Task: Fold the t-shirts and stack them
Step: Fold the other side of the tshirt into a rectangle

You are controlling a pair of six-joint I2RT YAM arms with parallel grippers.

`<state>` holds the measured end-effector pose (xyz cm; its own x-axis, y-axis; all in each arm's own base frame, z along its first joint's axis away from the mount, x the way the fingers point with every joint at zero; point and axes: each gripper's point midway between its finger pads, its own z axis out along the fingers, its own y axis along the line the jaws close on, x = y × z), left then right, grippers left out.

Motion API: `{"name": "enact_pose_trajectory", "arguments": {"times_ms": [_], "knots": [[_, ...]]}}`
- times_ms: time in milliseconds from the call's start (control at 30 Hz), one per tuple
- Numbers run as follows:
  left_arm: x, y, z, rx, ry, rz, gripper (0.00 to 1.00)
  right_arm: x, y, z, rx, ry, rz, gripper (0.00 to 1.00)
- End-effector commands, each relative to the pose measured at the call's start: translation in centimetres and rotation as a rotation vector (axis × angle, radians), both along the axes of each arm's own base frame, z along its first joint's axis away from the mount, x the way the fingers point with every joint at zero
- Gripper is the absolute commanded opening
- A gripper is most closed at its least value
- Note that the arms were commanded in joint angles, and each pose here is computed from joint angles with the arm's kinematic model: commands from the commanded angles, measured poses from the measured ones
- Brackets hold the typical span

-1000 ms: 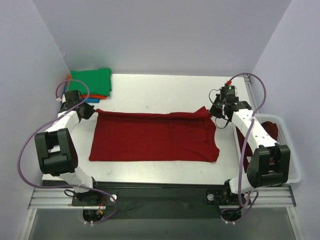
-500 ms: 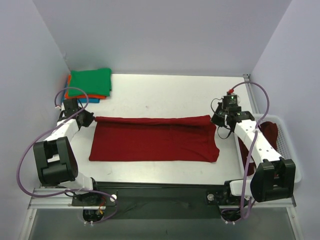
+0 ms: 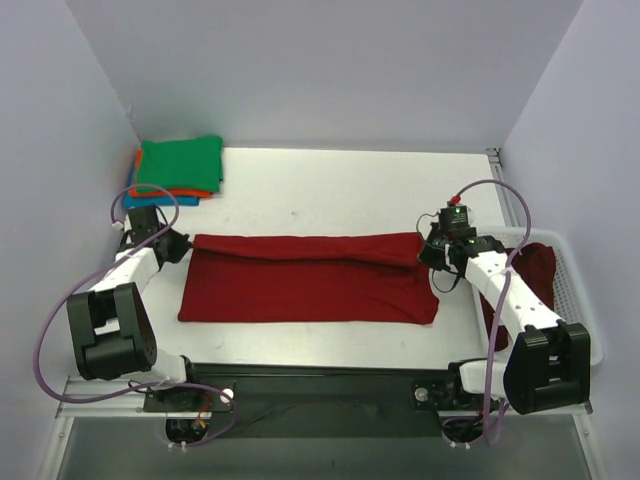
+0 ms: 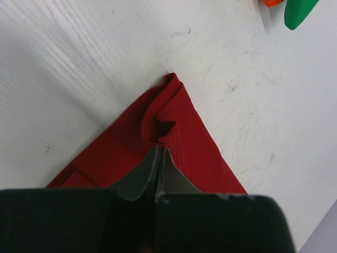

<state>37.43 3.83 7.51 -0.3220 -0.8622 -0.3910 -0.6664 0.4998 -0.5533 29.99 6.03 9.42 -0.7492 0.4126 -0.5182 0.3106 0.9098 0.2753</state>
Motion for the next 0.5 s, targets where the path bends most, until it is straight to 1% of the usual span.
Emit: {"name": "enact_pose_trajectory", "arguments": {"times_ms": [0,300,467], "knots": [[-0.4,0.4,0.9,0.011,-0.035,0.021,0.0,-0.4,-0.4,-0.1,-0.021,-0.015,-0.015,0.0],[-3.1,0.5,-0.9,0.019,0.02,0.066,0.0,-1.8,-0.4,-2.9,-0.015,0.045,-0.019,0.0],[-2.8,0.7,-0.7,0.024,0.022,0.064,0.0,-1.8,-0.5,-2.7,-0.018,0.04,-0.021,0.0]]}}
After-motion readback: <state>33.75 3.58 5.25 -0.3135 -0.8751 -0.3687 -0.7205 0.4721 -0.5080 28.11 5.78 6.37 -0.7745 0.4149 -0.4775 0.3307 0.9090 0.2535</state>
